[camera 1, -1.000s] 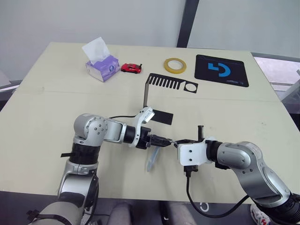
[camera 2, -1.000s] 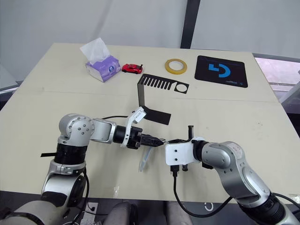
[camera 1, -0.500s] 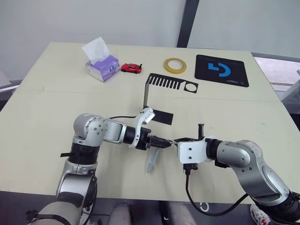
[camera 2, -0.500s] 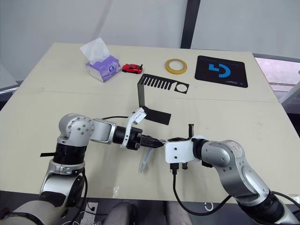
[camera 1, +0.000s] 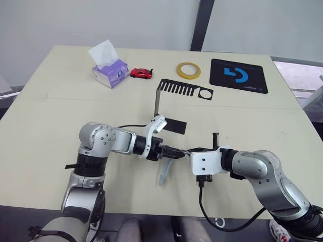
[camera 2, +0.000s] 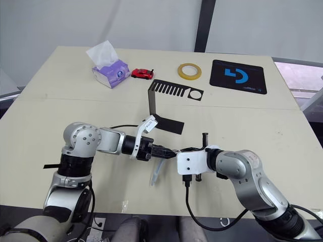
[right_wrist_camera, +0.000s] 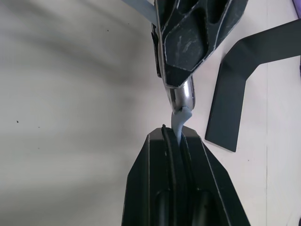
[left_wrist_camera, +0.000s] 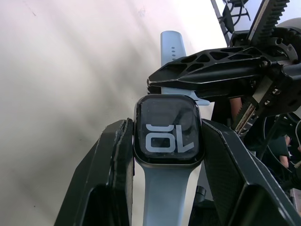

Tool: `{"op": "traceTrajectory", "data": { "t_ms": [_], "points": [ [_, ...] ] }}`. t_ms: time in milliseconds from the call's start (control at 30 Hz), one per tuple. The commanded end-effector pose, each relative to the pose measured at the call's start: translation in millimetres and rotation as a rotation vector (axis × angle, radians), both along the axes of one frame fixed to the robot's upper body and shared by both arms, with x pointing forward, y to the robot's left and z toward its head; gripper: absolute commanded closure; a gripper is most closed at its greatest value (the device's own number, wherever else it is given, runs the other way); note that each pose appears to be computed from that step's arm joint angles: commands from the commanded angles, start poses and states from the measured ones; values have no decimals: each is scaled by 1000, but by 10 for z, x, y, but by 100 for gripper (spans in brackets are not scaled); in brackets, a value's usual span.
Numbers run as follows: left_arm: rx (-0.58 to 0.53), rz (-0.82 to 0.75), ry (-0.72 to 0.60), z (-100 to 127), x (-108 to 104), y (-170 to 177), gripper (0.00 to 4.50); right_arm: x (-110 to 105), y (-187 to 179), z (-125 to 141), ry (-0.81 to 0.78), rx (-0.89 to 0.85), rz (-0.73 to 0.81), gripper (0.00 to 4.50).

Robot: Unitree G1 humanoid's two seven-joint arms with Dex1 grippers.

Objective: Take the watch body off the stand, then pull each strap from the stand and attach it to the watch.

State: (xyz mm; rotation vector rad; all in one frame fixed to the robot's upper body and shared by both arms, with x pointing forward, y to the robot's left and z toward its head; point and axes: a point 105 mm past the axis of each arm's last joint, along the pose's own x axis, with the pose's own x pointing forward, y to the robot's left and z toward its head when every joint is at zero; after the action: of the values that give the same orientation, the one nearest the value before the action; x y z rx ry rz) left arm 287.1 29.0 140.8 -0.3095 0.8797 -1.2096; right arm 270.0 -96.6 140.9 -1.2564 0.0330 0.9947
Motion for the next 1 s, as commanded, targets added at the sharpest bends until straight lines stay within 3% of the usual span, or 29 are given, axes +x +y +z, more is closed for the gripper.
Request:
{"op": "traceTrajectory", "data": {
  "t_ms": [33,1000],
  "points": [
    [-78,-87,-8,152,-102,-161,279,-23,76,68,-36,0,36,450],
    [-74,-73,-1,152,-92,-139,279,-18,57,69,-35,-4,27,450]
  ]
}}
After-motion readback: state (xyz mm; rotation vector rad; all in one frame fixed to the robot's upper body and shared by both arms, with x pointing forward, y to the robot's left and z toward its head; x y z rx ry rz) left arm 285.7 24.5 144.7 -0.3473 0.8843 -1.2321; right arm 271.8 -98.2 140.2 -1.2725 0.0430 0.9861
